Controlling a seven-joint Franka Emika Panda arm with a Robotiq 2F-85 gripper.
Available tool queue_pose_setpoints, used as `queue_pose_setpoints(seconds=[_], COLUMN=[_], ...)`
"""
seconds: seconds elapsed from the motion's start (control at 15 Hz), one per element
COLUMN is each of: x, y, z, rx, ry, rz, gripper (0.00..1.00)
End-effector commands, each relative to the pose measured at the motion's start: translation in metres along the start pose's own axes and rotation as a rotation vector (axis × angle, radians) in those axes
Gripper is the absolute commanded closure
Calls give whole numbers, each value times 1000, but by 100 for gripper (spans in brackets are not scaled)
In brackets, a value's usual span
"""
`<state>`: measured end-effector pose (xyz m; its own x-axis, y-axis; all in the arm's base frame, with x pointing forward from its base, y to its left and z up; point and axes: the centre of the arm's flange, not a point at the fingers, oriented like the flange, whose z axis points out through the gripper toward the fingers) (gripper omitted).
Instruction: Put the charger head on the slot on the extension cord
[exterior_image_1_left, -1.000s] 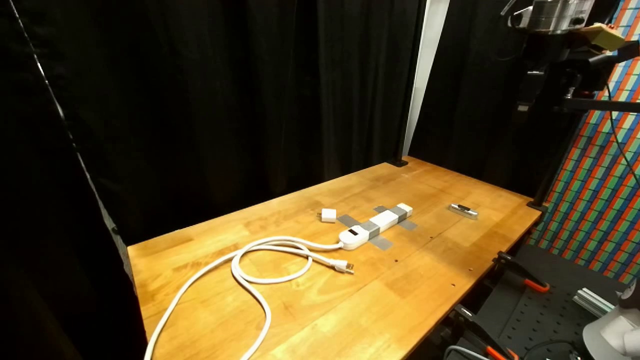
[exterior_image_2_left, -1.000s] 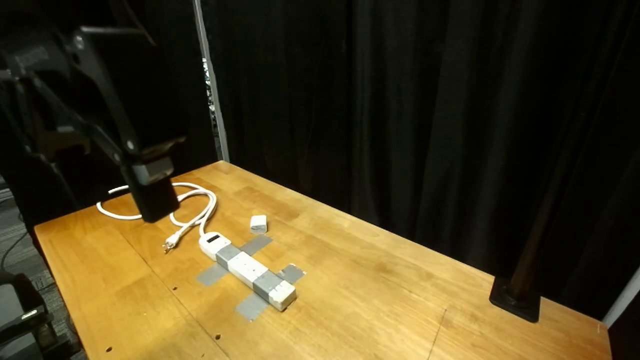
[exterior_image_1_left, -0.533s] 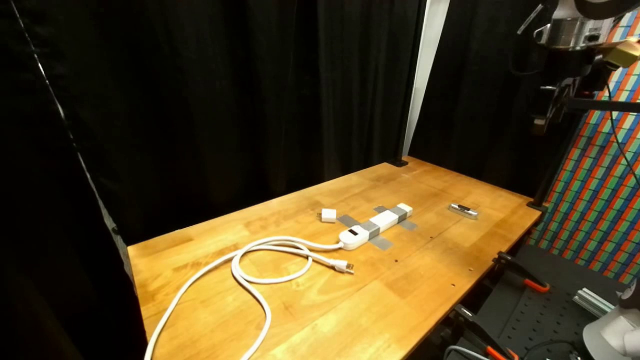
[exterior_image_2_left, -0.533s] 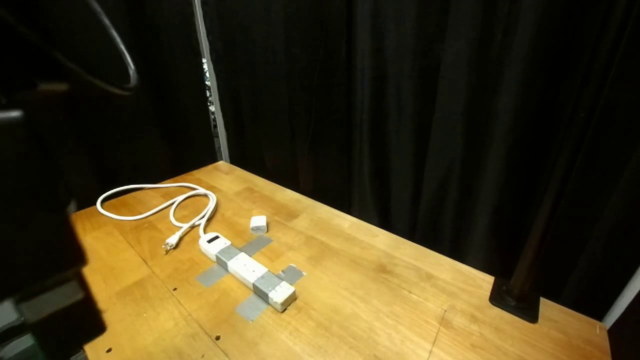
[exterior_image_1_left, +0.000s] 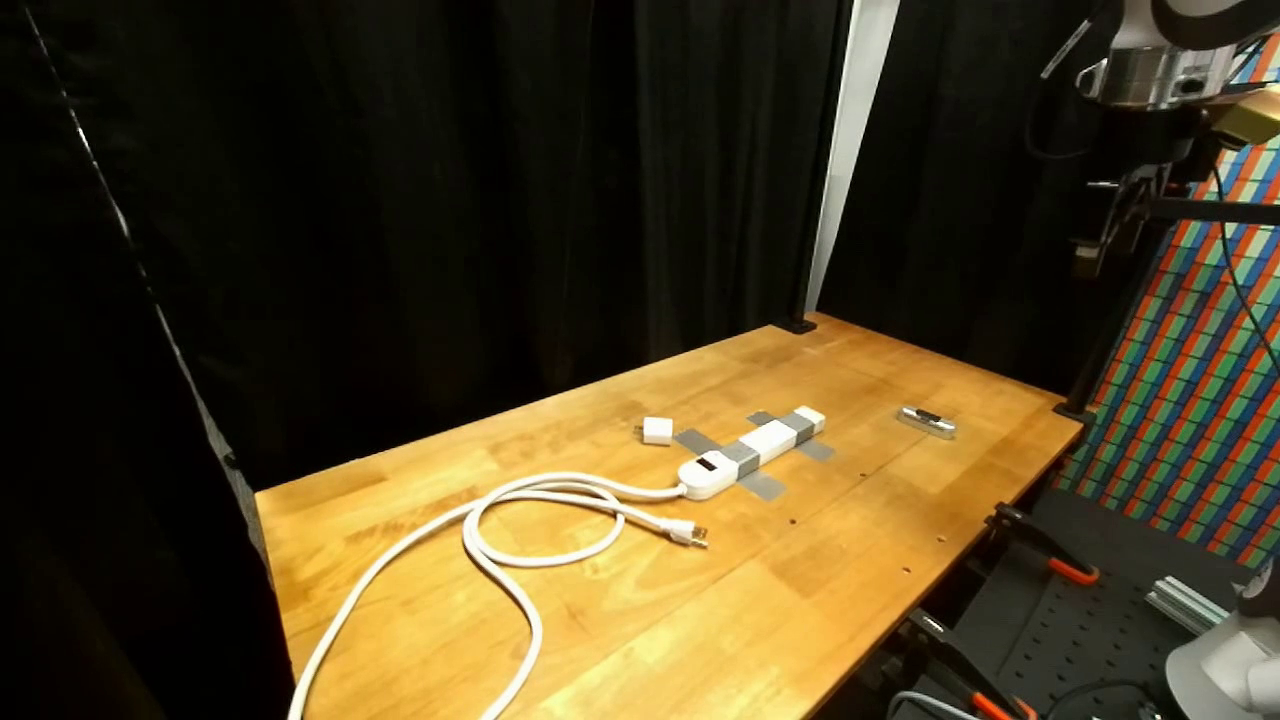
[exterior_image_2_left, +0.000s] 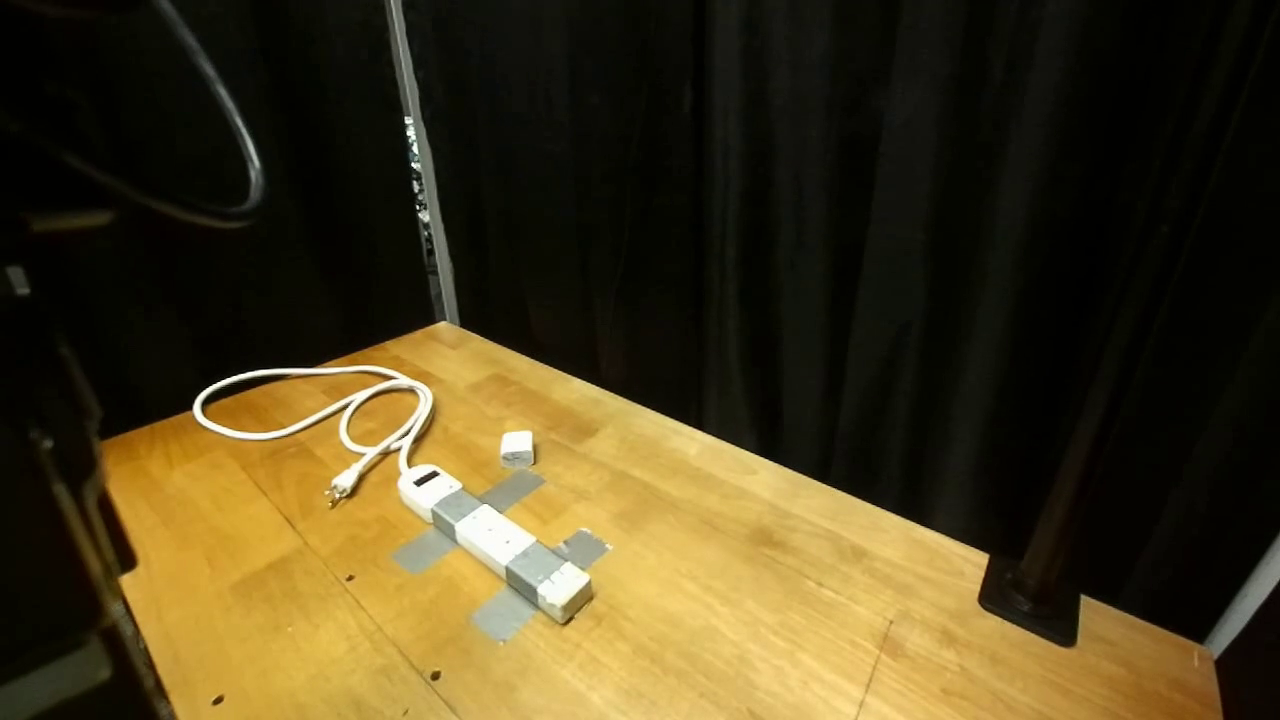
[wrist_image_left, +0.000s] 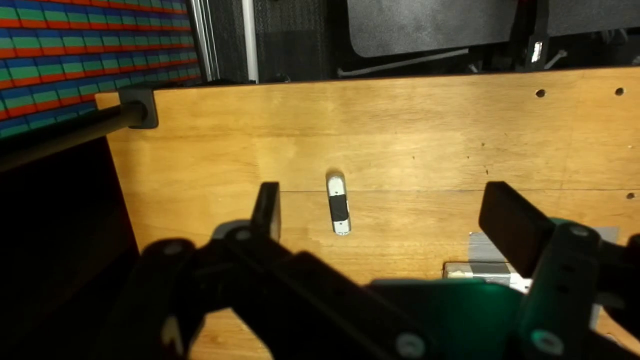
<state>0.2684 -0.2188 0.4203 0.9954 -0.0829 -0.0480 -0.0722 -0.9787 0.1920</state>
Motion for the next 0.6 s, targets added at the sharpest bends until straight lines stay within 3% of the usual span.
queue_pose_setpoints(seconds=[0.0, 0.2, 0.53], x=[0, 30, 101], y=[0, -19, -116], z=[0, 14, 28], rx=[0, 63, 182], ry=[0, 169, 387], rz=[0, -86, -212], gripper=[0, 0, 0])
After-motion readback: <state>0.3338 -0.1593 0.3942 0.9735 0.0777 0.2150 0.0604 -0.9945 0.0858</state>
